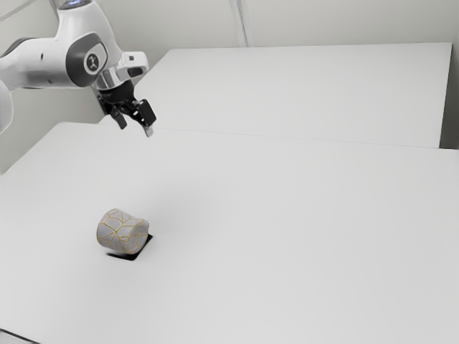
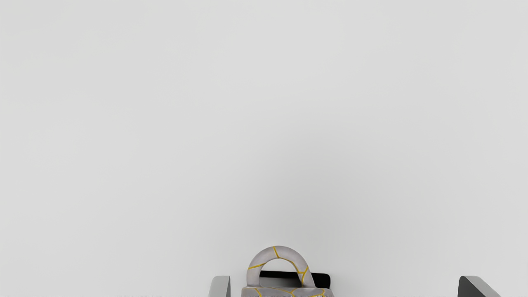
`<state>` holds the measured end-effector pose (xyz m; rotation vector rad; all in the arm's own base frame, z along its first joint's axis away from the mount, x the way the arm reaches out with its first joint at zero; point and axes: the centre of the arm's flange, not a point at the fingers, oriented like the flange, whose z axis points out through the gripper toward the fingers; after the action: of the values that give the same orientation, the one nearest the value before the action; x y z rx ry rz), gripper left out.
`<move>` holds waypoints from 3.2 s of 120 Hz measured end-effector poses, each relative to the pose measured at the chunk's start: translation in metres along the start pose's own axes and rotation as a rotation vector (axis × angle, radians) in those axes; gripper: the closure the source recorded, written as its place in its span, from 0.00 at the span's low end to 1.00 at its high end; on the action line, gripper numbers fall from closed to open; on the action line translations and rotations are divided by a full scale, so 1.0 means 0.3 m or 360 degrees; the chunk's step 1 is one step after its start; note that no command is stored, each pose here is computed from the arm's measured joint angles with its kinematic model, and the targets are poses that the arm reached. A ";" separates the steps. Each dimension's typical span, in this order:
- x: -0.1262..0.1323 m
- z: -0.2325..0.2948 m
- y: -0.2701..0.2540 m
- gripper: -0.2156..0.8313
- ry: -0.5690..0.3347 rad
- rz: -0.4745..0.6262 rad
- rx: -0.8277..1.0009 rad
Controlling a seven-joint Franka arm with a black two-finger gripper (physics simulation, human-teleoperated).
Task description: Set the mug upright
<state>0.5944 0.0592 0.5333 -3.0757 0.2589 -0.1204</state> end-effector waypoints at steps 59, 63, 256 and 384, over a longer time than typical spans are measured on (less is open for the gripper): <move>-0.150 0.346 -0.303 0.21 -0.0174 -0.0263 -0.0430; -0.153 0.366 -0.315 0.21 -0.0187 -0.0259 -0.0463; -0.533 0.788 -0.457 0.25 -0.0311 -0.0567 -0.1646; -0.429 0.579 -0.328 0.94 -0.0126 -0.0508 -0.1482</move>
<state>0.4984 0.1856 0.3567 -4.0057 -0.2766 0.1636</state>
